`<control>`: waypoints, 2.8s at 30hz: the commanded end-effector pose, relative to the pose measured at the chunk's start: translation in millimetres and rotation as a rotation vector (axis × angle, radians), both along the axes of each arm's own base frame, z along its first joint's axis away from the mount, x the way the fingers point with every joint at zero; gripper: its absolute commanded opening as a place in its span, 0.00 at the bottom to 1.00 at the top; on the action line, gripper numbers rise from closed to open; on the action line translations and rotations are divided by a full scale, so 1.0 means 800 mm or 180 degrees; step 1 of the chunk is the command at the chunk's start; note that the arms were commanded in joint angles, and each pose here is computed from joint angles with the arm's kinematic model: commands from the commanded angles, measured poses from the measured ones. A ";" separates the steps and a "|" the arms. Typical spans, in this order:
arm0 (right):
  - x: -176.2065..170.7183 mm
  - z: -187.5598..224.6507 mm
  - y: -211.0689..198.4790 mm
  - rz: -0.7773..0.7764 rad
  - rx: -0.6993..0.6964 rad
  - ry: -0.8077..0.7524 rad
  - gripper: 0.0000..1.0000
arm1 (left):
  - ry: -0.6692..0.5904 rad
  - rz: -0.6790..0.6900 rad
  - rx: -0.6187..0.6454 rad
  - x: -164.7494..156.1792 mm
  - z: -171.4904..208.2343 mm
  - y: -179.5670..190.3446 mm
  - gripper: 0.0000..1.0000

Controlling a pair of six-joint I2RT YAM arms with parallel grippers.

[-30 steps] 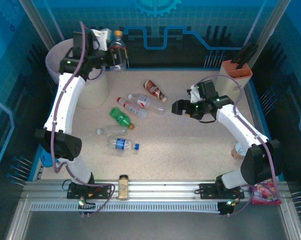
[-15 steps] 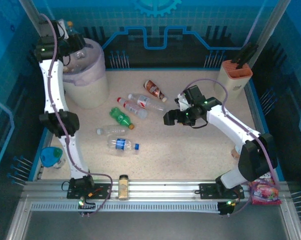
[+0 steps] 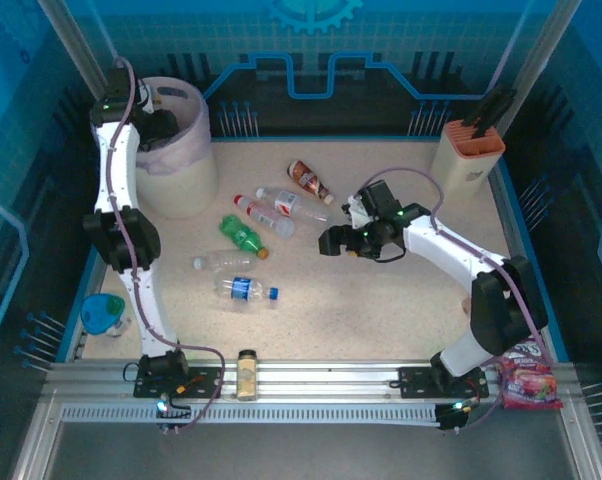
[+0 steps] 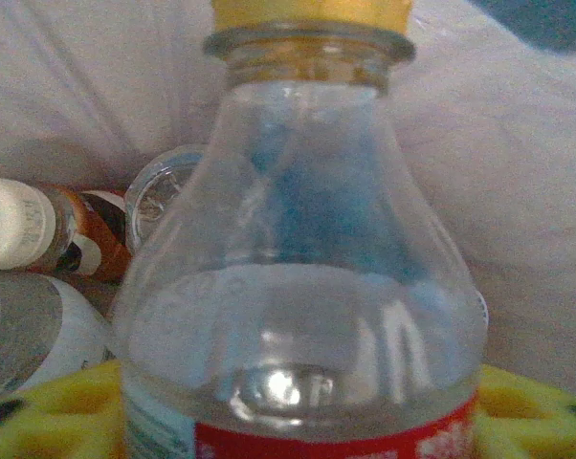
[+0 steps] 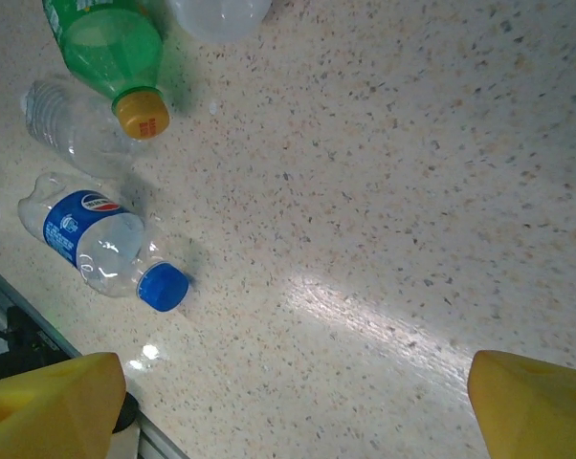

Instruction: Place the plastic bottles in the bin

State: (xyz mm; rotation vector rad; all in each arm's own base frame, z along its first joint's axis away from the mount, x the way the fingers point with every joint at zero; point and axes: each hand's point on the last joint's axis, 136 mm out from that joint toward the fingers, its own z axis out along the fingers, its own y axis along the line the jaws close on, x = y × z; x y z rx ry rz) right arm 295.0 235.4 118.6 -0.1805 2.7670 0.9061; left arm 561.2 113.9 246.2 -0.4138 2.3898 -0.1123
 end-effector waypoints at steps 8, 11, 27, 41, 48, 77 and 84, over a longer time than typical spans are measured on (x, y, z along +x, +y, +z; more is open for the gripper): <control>0.033 0.017 0.008 0.0011 -0.0003 -0.0501 0.95 | -0.0007 -0.0368 -0.0090 -0.044 0.055 -0.032 0.99; 0.039 0.024 0.001 0.0135 -0.0175 -0.0705 0.95 | -0.0105 -0.0375 -0.0017 -0.054 0.079 -0.033 0.99; 0.192 0.037 -0.035 0.0539 -0.1138 -0.1684 0.75 | -0.0432 -0.0555 0.0614 -0.168 0.189 -0.107 0.99; 0.281 -0.044 -0.005 0.0293 -0.1175 -0.0995 0.81 | -0.0841 -0.1425 -0.0992 -0.261 0.082 -0.345 0.99; 0.287 -0.091 0.005 0.0298 -0.1305 -0.0784 0.84 | -0.0713 -0.1174 -0.1434 -0.288 0.014 -0.351 0.99; 0.253 -0.042 -0.029 0.0262 -0.1256 -0.0947 0.26 | -0.0687 -0.1219 -0.2089 -0.249 0.023 -0.394 0.99; 0.171 0.023 -0.031 0.0269 -0.0618 -0.1090 0.27 | -0.0764 -0.1175 -0.2799 -0.218 0.044 -0.424 0.99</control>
